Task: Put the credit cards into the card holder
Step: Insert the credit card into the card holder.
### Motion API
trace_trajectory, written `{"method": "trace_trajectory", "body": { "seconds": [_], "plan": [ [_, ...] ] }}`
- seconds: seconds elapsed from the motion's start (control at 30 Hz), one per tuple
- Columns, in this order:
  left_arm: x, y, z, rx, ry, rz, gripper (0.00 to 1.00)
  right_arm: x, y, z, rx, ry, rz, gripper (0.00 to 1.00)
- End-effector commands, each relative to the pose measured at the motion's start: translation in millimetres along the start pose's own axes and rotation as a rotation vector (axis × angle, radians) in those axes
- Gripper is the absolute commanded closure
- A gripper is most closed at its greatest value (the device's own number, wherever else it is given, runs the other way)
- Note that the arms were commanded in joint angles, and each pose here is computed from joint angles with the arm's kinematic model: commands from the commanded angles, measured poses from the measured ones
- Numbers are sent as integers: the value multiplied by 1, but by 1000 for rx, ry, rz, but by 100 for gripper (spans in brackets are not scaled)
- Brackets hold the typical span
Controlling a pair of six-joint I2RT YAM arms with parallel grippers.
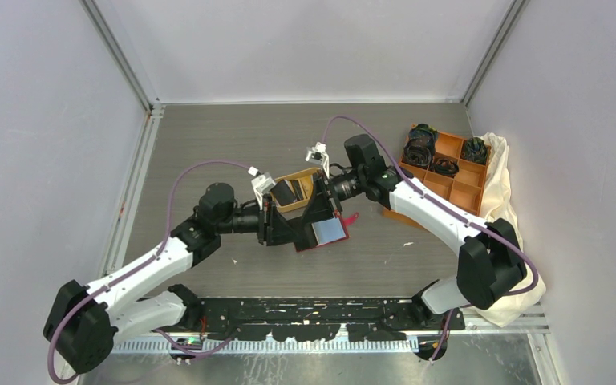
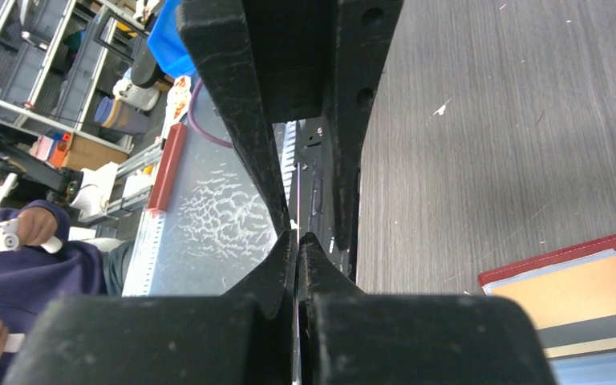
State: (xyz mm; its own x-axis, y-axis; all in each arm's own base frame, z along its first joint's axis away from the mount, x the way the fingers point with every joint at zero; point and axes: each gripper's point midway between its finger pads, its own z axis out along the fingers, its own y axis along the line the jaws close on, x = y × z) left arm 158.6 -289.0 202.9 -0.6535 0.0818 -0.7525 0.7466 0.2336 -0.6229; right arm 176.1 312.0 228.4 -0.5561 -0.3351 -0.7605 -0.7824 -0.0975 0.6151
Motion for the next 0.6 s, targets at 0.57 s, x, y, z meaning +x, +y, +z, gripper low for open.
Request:
{"method": "trace_trajectory", "body": {
  "seconds": [0.57],
  "plan": [
    [-45, -14, -32, 19, -492, -32, 47, -24, 20, -2, -85, -45, 6, 99]
  ]
}}
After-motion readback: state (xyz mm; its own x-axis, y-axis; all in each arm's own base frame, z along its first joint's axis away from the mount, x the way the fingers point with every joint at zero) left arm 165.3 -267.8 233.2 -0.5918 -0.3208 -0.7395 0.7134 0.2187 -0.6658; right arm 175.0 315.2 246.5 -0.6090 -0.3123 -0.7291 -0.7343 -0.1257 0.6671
